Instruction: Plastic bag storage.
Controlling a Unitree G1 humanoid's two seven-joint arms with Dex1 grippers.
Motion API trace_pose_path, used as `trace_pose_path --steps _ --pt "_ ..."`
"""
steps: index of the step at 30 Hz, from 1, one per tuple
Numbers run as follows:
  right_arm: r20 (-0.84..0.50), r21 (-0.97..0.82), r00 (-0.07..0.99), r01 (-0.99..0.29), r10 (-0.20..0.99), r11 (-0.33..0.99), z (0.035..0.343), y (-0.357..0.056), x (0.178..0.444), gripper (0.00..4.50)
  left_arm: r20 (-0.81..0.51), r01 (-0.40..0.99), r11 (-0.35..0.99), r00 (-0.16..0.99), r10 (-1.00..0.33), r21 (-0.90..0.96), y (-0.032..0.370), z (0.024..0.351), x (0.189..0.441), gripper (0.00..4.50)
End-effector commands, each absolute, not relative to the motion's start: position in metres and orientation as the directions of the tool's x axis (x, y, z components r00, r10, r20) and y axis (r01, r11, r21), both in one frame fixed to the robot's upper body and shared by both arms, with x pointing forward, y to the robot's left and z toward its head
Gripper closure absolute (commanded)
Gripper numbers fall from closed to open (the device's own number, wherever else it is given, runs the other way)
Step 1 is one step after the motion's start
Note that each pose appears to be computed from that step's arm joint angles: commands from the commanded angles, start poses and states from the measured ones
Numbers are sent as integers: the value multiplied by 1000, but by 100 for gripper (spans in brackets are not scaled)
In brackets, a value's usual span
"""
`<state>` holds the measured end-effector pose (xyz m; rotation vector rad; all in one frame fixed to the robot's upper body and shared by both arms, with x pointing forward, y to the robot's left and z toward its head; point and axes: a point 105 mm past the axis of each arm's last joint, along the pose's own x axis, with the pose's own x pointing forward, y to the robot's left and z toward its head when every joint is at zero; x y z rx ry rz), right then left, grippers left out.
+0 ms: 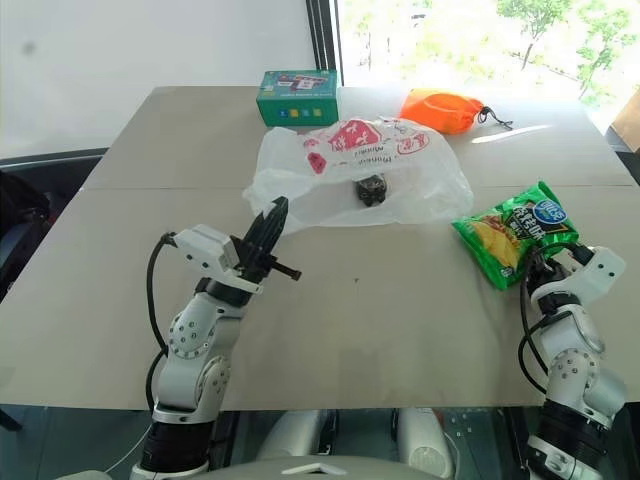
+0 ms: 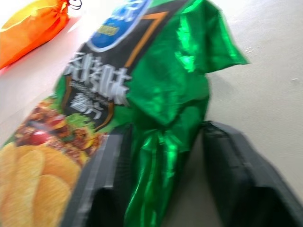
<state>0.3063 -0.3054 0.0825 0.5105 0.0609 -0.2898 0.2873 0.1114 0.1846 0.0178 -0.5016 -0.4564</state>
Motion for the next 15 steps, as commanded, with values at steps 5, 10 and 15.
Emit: trace_pose_path --steps 5,10,15 --pt "-97 446 971 237 -217 863 87 -304 312 437 486 415 899 762 -429 143 108 195 285 450" --pt "16 493 989 118 -144 862 112 -300 312 437 484 418 897 762 -431 141 107 194 285 450" --pt "197 622 979 -169 56 764 155 -289 291 437 483 416 899 764 -428 138 108 192 284 450"
